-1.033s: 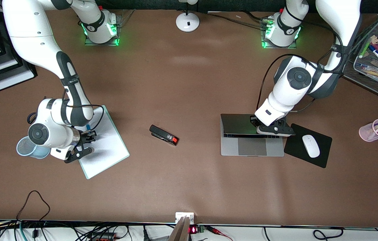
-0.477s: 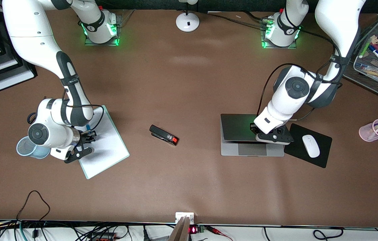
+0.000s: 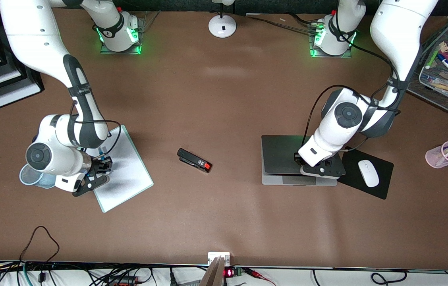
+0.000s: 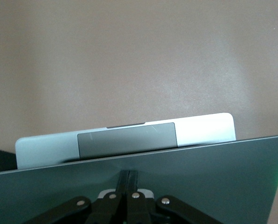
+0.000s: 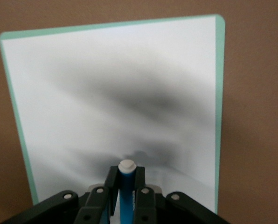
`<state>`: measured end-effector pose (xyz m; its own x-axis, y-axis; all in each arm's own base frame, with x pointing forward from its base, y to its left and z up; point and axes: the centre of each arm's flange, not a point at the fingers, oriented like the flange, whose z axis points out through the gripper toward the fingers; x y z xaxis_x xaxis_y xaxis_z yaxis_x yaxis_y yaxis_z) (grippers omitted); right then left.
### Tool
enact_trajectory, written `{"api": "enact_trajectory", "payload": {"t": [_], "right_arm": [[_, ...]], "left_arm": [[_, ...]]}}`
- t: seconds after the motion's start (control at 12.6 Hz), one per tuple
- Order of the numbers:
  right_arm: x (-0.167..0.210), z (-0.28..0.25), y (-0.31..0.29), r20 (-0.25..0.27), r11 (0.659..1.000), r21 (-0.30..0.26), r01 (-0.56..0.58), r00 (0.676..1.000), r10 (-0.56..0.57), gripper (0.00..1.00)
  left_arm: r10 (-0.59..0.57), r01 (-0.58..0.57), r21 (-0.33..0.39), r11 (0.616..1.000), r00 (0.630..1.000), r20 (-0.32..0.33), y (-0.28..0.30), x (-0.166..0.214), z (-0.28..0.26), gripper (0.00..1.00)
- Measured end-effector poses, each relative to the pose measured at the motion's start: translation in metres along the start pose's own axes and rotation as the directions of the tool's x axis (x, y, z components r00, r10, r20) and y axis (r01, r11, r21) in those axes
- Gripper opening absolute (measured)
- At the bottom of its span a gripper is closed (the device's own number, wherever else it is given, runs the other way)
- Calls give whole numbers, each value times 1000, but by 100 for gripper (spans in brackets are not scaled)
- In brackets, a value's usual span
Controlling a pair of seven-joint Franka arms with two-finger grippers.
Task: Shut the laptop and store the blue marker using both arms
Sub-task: 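Carry the blue marker to the light-blue cup with the right gripper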
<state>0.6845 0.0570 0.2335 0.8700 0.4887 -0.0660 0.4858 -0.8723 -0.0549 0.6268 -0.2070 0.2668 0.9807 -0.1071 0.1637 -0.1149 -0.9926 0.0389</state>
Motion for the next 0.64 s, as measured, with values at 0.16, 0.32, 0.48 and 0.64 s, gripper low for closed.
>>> {"api": "enact_trajectory", "payload": {"t": [0.16, 0.32, 0.48, 0.64], "right_arm": [[2, -28, -5, -23, 998, -6, 60, 998, -60, 18], [-1, -55, -8, -31, 995, -3, 96, 995, -96, 18], [-3, -78, -9, -20, 992, 10, 122, 992, -122, 18], [-3, -101, -7, -8, 990, 23, 136, 991, -136, 18]], "left_arm": [[1, -1, -4, 1000, 1000, 10, 0, 0, 11, 1], [-1, 1, -9, 1000, 1000, 21, -1, 0, 23, 1], [-3, 4, -22, 1000, 1000, 18, 0, -2, 36, 1], [-8, 9, -31, 999, 1000, 18, -2, -3, 49, 1]]}}
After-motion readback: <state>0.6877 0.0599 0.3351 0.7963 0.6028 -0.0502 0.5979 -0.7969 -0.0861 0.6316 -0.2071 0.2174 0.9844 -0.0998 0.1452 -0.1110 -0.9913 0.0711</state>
